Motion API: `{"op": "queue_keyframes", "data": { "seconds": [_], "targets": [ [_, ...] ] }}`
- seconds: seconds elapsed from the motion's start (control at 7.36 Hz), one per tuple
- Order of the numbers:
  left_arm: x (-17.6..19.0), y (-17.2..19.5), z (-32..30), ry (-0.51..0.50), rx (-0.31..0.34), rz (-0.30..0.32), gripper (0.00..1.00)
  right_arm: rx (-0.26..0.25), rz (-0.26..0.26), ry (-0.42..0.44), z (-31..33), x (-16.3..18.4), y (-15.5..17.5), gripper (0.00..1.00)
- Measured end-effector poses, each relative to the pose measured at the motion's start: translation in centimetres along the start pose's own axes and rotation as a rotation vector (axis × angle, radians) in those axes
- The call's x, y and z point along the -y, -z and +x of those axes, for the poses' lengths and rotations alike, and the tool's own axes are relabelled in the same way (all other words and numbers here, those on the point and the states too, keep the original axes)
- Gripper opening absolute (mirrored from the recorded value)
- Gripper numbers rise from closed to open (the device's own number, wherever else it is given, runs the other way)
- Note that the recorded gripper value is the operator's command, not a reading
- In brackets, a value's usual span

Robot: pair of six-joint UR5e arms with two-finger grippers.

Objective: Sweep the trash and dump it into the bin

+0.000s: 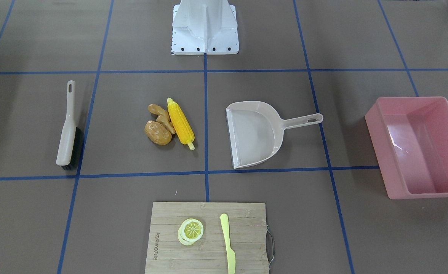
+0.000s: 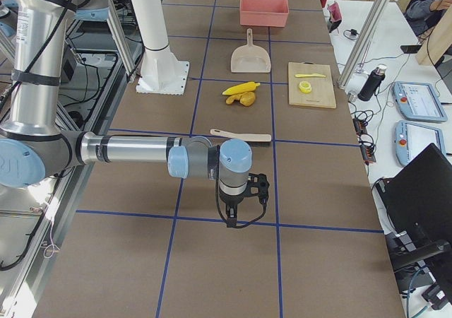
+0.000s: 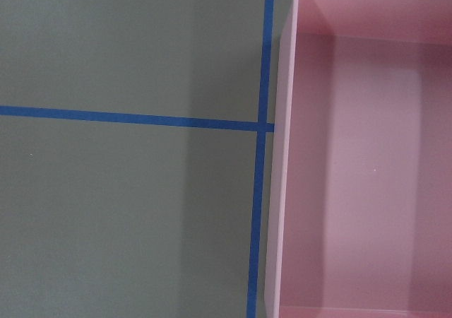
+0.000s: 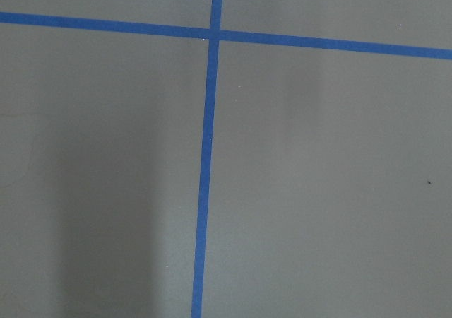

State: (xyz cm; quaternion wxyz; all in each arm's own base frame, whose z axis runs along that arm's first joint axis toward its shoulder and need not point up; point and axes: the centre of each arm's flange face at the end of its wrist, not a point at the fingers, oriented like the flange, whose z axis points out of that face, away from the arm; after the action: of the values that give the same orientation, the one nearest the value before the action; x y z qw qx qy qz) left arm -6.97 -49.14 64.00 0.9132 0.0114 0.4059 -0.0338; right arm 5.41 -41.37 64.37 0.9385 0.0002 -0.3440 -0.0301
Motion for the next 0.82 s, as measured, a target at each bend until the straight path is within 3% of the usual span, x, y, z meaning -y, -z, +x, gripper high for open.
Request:
{"op": "queue_keyframes", "data": {
  "seconds": [0.82],
  "targets": [
    [-0.02, 0.71, 0.6, -0.013, 0.01, 0.012, 0.99, 0.012, -0.003, 0.001, -0.28, -0.35, 0.18, 1.0]
  ]
}}
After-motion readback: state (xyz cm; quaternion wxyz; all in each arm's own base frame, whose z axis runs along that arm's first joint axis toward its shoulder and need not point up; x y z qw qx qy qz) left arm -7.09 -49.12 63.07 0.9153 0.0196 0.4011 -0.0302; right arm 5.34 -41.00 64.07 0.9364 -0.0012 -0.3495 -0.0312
